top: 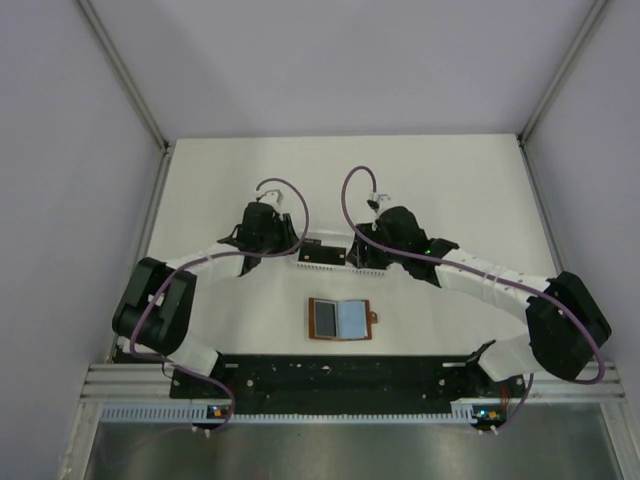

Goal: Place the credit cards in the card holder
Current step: Pick up the credit card from the storage box.

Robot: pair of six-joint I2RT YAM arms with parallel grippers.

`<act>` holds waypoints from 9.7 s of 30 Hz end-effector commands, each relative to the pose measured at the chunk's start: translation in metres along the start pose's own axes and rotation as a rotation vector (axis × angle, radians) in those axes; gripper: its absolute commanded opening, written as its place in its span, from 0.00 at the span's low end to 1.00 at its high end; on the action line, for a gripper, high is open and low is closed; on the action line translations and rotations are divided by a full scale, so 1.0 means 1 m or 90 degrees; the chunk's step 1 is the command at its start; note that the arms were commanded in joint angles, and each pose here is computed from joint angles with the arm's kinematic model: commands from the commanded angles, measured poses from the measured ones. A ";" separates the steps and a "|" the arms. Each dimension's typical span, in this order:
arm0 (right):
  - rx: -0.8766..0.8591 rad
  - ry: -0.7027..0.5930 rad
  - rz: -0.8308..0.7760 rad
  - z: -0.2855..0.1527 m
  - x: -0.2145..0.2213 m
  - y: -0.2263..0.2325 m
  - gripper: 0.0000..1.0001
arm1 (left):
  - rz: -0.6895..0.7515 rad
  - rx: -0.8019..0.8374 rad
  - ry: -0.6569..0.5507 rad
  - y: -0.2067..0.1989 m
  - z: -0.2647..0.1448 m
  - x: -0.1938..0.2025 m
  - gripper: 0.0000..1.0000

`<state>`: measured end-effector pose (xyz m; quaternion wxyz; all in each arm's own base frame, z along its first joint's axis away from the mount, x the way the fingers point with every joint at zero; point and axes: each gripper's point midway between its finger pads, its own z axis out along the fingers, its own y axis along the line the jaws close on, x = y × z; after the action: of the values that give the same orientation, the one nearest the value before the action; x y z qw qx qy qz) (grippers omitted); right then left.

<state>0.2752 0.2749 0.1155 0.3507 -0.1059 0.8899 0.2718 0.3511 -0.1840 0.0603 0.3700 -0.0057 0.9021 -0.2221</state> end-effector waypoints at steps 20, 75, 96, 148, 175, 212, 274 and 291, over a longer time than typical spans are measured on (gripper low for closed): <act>-0.021 -0.036 0.008 -0.010 -0.015 0.006 0.51 | 0.010 -0.004 -0.003 0.001 0.013 -0.007 0.43; -0.168 -0.062 0.010 -0.007 0.004 0.032 0.51 | -0.042 0.126 -0.249 -0.045 -0.044 0.022 0.00; -0.064 0.000 0.007 0.022 0.037 -0.008 0.51 | -0.038 0.111 -0.247 -0.047 -0.045 0.023 0.00; -0.298 0.004 0.110 0.042 0.046 0.049 0.47 | -0.045 0.127 -0.233 -0.051 -0.044 0.029 0.00; -0.184 -0.033 0.050 0.059 0.032 0.021 0.50 | -0.042 0.133 -0.232 -0.053 -0.044 0.030 0.00; -0.266 -0.074 0.001 0.051 0.021 0.042 0.50 | -0.043 0.134 -0.223 -0.051 -0.045 0.035 0.00; -0.211 -0.049 -0.168 0.052 0.028 0.049 0.49 | -0.035 0.158 -0.202 -0.059 -0.040 0.040 0.00; -0.163 0.005 -0.167 0.066 0.042 0.035 0.52 | -0.039 0.156 -0.209 -0.058 -0.043 0.039 0.00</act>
<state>0.2674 0.3305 0.0603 0.3688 -0.2476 0.8342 0.3269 0.2767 -0.2121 0.0501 0.4681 -0.0237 0.8343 -0.2904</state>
